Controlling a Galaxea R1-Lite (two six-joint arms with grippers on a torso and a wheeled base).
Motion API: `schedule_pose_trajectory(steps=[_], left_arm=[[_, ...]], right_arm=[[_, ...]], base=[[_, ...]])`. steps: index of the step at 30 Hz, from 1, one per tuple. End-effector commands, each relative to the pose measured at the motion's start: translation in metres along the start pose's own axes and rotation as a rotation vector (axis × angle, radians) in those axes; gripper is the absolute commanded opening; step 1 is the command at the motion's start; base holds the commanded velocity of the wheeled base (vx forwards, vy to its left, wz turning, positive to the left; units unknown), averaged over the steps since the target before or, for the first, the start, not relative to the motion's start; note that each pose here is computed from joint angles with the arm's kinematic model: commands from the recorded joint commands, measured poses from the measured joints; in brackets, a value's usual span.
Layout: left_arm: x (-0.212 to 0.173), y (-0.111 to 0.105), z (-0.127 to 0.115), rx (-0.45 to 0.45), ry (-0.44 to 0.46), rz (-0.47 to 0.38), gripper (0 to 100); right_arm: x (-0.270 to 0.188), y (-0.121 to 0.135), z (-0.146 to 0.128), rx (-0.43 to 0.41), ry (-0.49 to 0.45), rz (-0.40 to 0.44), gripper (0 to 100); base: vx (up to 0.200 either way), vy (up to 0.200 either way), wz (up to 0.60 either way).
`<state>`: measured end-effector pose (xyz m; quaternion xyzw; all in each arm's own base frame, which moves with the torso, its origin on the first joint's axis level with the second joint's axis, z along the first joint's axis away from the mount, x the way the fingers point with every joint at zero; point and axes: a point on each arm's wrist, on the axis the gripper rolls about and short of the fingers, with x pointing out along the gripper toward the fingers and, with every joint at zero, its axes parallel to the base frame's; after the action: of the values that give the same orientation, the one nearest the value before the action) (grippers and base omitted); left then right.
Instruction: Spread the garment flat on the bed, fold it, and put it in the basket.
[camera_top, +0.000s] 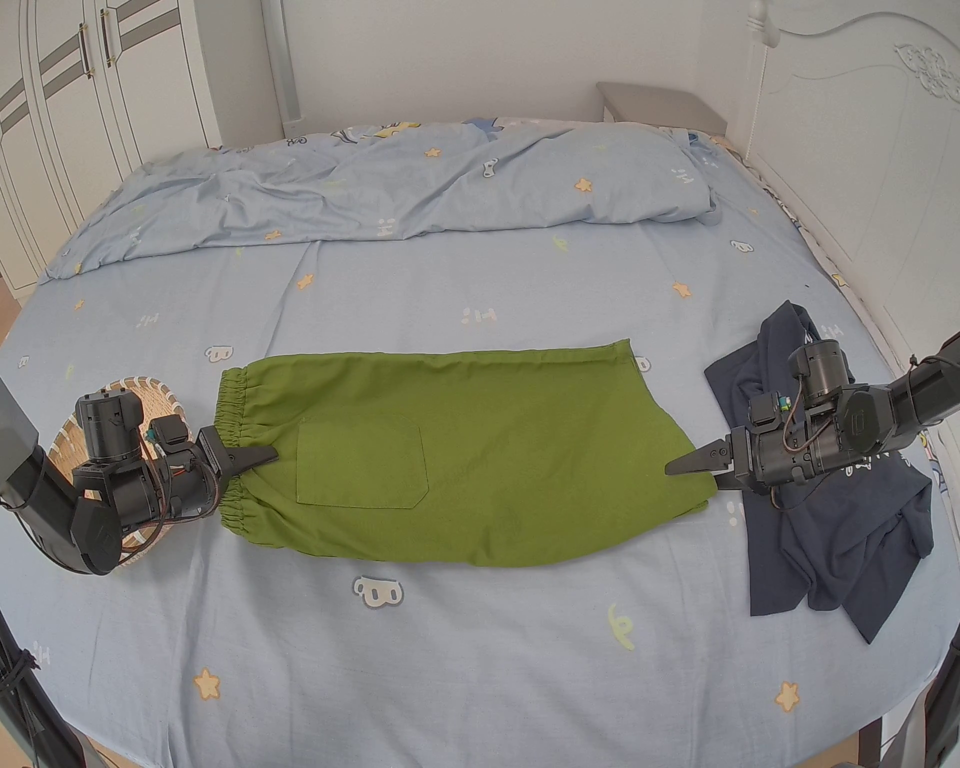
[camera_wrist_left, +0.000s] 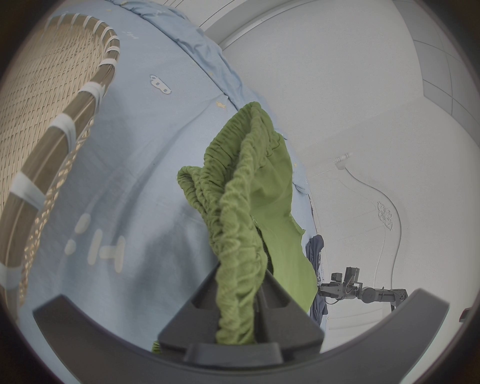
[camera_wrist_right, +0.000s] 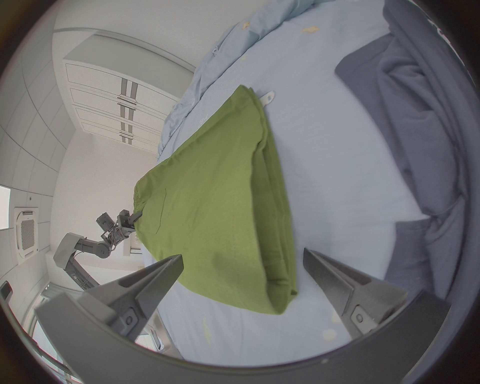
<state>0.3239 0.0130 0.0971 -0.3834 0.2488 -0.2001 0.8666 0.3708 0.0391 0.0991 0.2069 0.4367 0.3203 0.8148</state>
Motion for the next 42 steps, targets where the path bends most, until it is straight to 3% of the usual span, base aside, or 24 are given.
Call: schedule_pose_trajectory(steps=[1,17,23,35,36,42], left_arm=[[0.0,0.0,0.001,0.001,-0.004,0.0,0],[0.0,0.0,0.001,0.001,-0.004,0.0,0],[0.0,0.0,0.001,0.0,-0.003,0.001,0],[0.0,0.0,0.001,0.001,-0.004,0.0,0],[0.0,0.0,0.001,0.001,-0.002,0.0,0],[0.001,0.001,0.0,0.0,-0.001,0.001,0]], right_arm=[[0.011,-0.004,-0.004,0.019,0.034,0.021,100],[0.031,-0.021,-0.004,0.117,0.077,0.081,100],[0.031,-0.027,0.003,0.177,0.077,0.161,100],[0.037,-0.034,0.001,0.193,0.088,0.158,100],[0.036,-0.034,0.002,0.194,0.085,0.159,0],[0.035,-0.035,0.002,0.195,0.081,0.159,0]], base=[[0.0,0.0,0.0],[0.0,0.0,0.0],[0.0,0.0,0.0],[0.0,0.0,0.0],[0.0,0.0,0.0],[0.0,0.0,0.0]])
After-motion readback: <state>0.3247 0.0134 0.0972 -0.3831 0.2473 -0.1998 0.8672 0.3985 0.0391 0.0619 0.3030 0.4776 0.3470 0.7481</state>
